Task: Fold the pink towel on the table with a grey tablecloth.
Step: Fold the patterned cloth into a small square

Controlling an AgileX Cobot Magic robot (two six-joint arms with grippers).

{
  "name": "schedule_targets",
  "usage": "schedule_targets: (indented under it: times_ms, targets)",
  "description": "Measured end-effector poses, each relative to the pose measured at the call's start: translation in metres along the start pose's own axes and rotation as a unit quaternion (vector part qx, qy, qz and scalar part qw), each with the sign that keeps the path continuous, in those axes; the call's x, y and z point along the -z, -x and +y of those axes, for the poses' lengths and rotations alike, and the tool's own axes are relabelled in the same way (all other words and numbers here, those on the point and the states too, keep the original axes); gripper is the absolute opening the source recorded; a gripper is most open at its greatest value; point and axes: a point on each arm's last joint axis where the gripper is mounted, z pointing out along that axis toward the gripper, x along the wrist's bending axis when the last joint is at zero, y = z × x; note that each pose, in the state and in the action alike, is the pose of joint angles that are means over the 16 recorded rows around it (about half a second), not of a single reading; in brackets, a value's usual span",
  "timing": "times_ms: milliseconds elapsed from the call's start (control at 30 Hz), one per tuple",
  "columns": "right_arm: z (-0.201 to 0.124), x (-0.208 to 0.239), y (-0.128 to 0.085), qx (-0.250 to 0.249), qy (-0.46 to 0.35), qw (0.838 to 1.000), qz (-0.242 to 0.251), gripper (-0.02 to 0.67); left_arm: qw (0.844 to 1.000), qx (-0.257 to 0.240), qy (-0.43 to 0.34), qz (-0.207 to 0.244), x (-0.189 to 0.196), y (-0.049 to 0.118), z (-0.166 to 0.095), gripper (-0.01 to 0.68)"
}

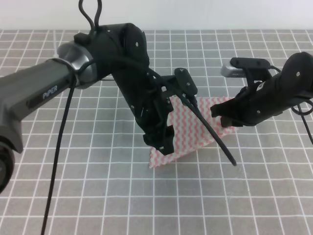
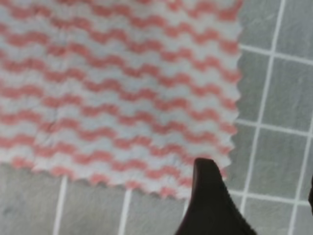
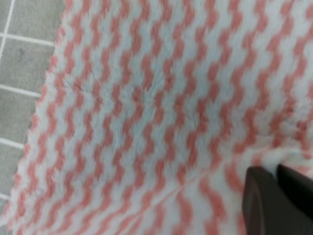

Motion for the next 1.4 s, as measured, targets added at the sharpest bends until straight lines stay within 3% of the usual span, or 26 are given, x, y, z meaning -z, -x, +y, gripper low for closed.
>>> schedule_targets:
  times_ms: [700,1400]
  targets:
    - [0.005,0.0,0.0,0.009,0.025,1.0,-0.003,-0.014,0.998,-0.013,-0.061,0.009,-0.028,0.005,-0.02,0.343]
    - [0.007,0.005,0.0,0.013,0.037,0.999,-0.003,-0.015,0.997,-0.046,-0.041,0.051,-0.035,0.011,-0.003,0.31]
